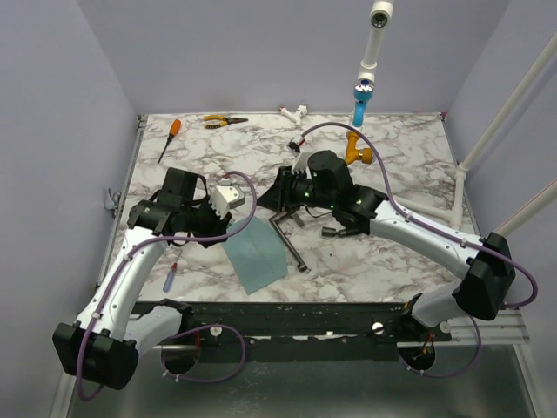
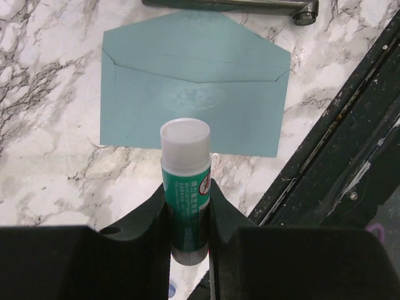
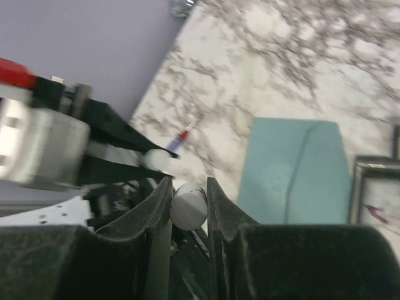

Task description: Place the letter into the envelope and seal it

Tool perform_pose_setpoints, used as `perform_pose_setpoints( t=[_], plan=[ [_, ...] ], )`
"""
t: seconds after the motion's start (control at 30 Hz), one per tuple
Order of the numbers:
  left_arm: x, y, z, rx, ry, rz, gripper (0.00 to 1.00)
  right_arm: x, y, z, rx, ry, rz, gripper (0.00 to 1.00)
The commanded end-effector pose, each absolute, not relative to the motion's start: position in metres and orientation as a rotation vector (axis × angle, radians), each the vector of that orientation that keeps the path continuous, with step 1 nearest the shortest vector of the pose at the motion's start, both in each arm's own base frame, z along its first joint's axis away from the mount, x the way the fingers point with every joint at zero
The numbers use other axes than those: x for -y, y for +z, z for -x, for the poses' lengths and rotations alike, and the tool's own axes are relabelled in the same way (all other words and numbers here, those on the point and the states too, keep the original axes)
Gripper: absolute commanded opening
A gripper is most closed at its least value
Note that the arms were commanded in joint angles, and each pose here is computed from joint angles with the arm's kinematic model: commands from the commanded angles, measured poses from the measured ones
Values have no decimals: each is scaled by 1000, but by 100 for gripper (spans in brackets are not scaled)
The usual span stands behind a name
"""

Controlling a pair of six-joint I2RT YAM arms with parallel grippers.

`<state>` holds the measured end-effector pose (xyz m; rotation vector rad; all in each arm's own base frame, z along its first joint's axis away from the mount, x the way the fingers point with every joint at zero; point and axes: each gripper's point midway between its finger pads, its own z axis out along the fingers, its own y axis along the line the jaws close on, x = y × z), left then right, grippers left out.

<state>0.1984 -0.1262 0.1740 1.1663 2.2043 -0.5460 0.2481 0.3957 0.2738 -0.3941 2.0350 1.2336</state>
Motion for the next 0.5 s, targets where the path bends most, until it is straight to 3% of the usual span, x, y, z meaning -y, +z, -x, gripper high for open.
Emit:
perform_pose_setpoints(
  t=[0.0,0.47],
  plan=[
    [124,189,-197,-2149,-550,-1157,0,-345,189,-260,-2247,784,442,1],
    [129,182,-199,-2197,-615,-1137,0,-249,44,-238,-2398,271,568,1]
  ],
)
